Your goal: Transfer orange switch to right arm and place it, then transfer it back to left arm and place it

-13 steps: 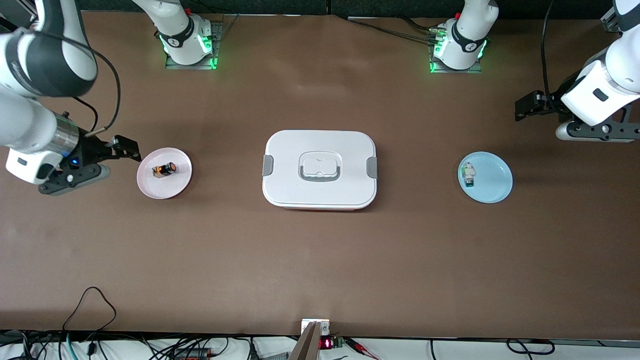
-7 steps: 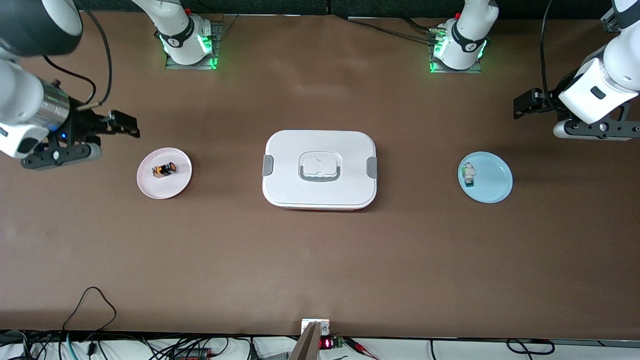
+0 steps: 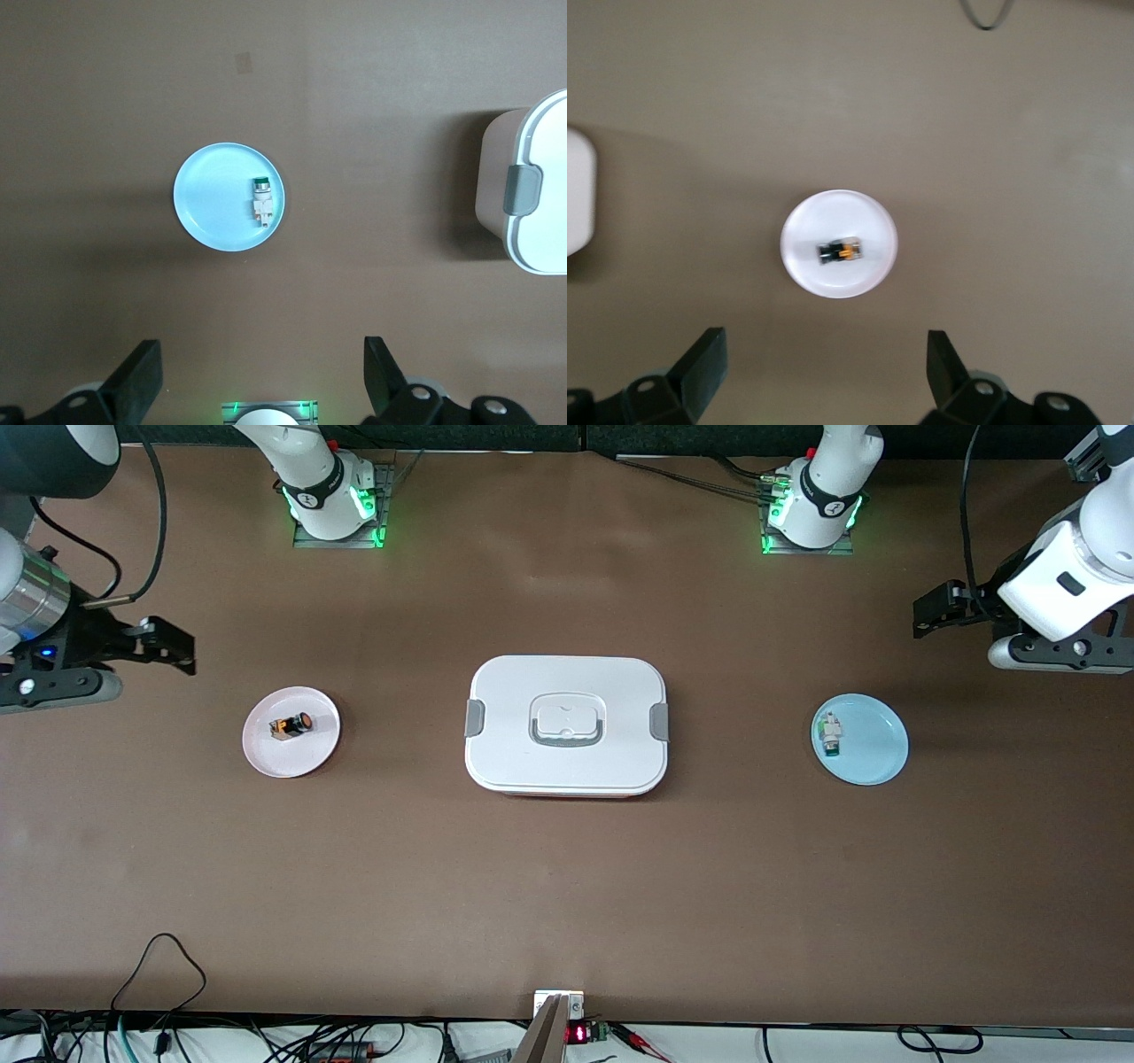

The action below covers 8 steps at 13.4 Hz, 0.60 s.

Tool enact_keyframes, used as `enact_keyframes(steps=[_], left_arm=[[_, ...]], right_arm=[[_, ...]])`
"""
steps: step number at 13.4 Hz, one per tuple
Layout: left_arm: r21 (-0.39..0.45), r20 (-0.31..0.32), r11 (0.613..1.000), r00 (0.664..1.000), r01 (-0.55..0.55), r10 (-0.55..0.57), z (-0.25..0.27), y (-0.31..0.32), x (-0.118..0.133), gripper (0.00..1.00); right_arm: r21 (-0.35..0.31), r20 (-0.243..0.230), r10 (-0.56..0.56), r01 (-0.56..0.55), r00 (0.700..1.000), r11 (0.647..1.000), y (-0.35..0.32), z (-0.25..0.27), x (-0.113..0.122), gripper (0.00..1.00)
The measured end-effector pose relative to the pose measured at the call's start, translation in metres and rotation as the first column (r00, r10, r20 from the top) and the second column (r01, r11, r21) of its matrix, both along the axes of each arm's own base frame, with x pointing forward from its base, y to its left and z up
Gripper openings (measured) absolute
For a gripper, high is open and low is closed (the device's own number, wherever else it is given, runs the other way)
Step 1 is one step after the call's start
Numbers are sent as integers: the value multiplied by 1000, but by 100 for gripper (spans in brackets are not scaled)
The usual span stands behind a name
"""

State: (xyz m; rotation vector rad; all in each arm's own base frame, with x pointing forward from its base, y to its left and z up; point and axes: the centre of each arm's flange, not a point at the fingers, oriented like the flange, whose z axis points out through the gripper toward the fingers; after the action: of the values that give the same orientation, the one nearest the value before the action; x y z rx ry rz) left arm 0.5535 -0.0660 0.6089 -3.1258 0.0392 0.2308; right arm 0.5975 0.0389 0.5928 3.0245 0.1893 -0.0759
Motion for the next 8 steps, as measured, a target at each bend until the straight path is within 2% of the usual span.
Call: enact_keyframes(steps=[3, 5, 8], left_arm=[[1, 0, 1000, 1000, 0, 0, 0, -8, -1, 100], [1, 0, 1000, 1000, 0, 0, 0, -8, -1, 100], [-1, 18, 1000, 1000, 1, -1, 0, -9, 1, 100]], right_arm=[[-15, 16, -120, 120, 993, 993, -35, -1, 3, 100], [9, 11, -187, 187, 982, 982, -63, -4, 5, 100], [21, 0, -230, 230, 973, 973, -96, -15, 6, 100]])
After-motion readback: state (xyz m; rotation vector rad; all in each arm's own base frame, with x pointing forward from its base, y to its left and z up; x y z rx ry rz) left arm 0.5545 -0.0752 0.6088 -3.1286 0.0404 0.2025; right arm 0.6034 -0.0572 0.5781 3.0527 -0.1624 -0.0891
